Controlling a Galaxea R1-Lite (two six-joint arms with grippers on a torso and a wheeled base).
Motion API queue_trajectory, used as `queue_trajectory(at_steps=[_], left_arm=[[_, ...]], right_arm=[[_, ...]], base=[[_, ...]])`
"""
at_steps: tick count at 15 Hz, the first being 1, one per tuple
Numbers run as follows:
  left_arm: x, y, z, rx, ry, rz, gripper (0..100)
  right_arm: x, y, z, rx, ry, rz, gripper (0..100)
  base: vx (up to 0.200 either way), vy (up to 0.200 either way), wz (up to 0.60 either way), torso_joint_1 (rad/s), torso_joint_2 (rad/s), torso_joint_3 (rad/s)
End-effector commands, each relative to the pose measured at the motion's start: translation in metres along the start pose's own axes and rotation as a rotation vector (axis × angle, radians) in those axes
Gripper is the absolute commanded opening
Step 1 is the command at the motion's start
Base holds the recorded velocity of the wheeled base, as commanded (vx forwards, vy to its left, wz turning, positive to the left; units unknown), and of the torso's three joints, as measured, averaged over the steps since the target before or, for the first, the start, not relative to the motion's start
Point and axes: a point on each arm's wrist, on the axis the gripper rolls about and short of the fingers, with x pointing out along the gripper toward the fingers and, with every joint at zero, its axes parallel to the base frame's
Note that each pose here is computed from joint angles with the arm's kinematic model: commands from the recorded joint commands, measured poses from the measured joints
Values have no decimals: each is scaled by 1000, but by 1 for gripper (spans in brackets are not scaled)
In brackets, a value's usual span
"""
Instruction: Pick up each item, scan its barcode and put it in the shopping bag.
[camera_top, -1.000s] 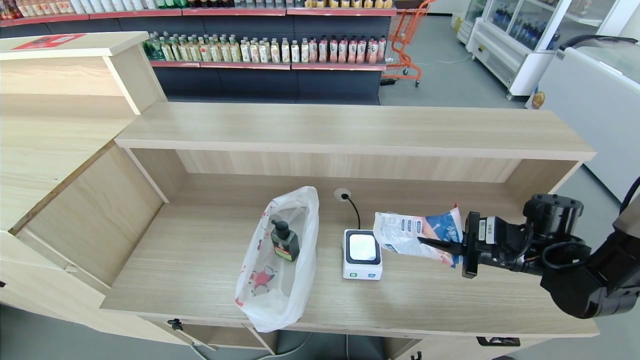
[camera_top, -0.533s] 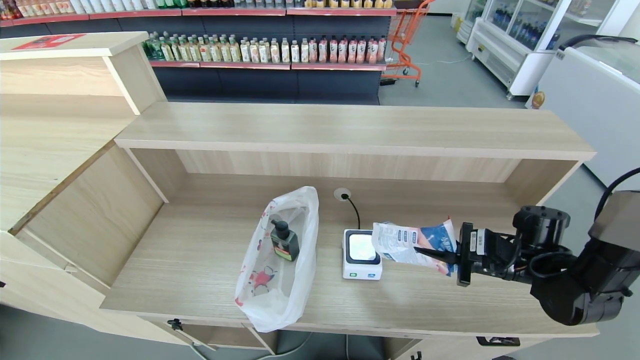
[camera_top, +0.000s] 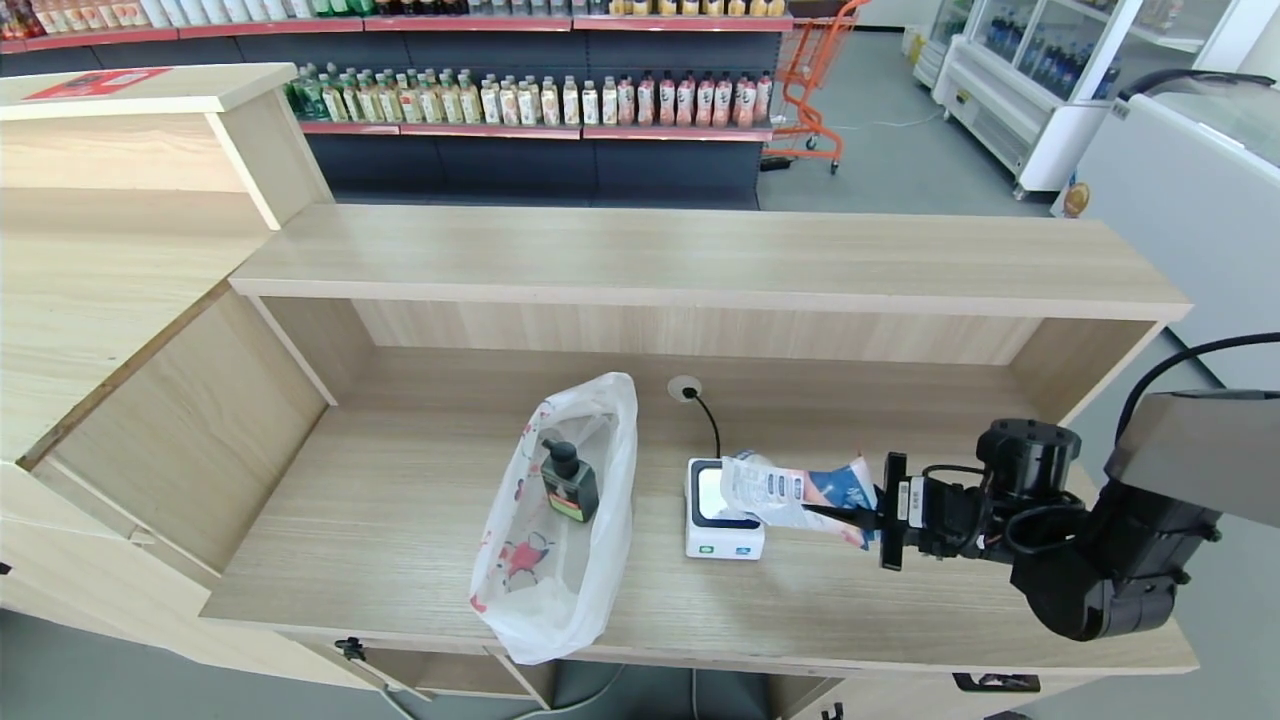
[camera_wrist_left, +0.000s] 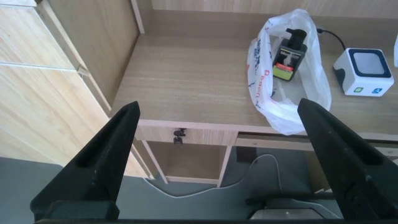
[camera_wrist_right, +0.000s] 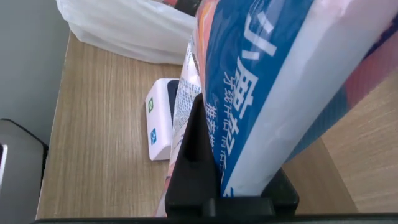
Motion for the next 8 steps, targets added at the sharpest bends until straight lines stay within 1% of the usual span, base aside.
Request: queue_trajectory(at_steps=[1,8], left_arm=[[0,0,0,0,-1,0,100],[0,0,0,0,-1,0,100]], right_arm=[[6,6,-7,14,-3,15,0],[23,2,-29,-21,-24,8,0]], base=[[0,0,0,0,0,0],[0,0,0,0,0,0]])
